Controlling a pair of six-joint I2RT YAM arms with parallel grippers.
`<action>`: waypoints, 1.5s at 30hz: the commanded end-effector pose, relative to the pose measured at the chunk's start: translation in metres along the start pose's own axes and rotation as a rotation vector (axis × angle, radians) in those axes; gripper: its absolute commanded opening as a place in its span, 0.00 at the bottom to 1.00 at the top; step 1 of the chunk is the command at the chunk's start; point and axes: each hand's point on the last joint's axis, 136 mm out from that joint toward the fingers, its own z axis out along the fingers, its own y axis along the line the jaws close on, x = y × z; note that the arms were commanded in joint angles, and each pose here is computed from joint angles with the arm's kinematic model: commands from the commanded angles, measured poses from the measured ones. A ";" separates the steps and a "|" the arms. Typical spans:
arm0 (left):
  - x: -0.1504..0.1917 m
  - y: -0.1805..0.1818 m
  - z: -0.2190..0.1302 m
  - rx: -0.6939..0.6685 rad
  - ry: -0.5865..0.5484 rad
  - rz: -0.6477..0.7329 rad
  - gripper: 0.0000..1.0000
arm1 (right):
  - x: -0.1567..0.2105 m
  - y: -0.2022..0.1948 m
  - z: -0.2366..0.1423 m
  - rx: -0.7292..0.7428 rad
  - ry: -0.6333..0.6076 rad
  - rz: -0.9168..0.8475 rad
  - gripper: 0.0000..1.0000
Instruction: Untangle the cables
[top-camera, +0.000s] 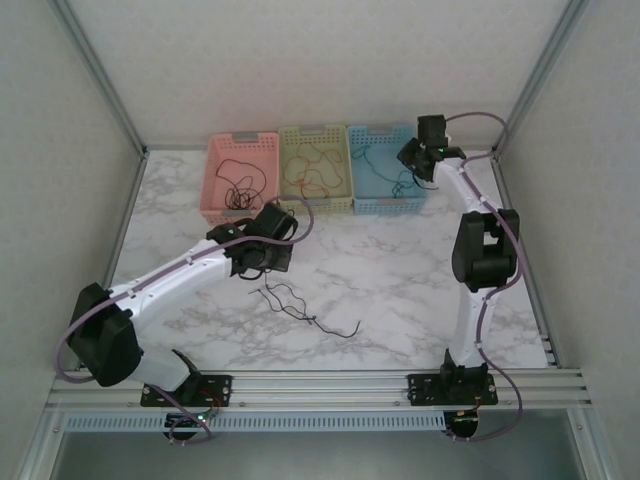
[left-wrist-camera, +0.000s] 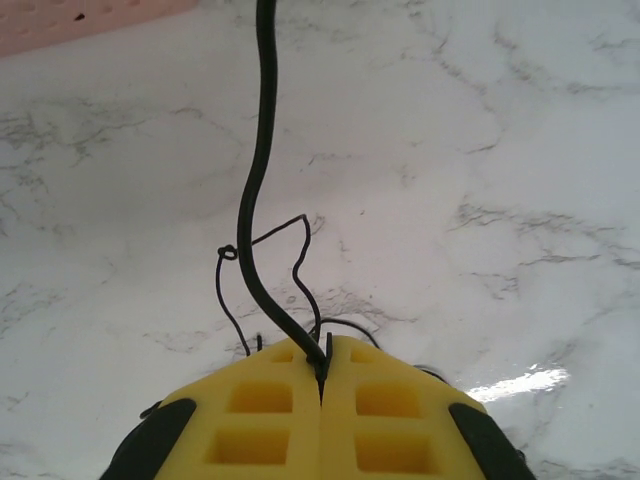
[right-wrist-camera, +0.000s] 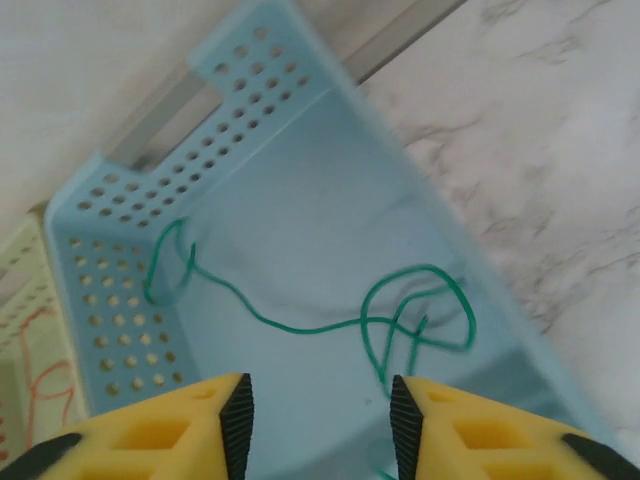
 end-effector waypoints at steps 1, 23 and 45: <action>-0.009 -0.013 -0.017 0.085 -0.029 -0.004 0.00 | -0.006 0.024 -0.049 -0.111 -0.032 -0.059 0.45; -0.017 -0.063 -0.077 0.474 -0.165 0.164 0.00 | 0.201 0.125 -0.285 -1.044 0.175 -0.434 0.64; -0.009 -0.066 -0.079 0.505 -0.135 0.166 0.00 | 0.233 0.175 -0.263 -1.022 0.272 -0.499 0.12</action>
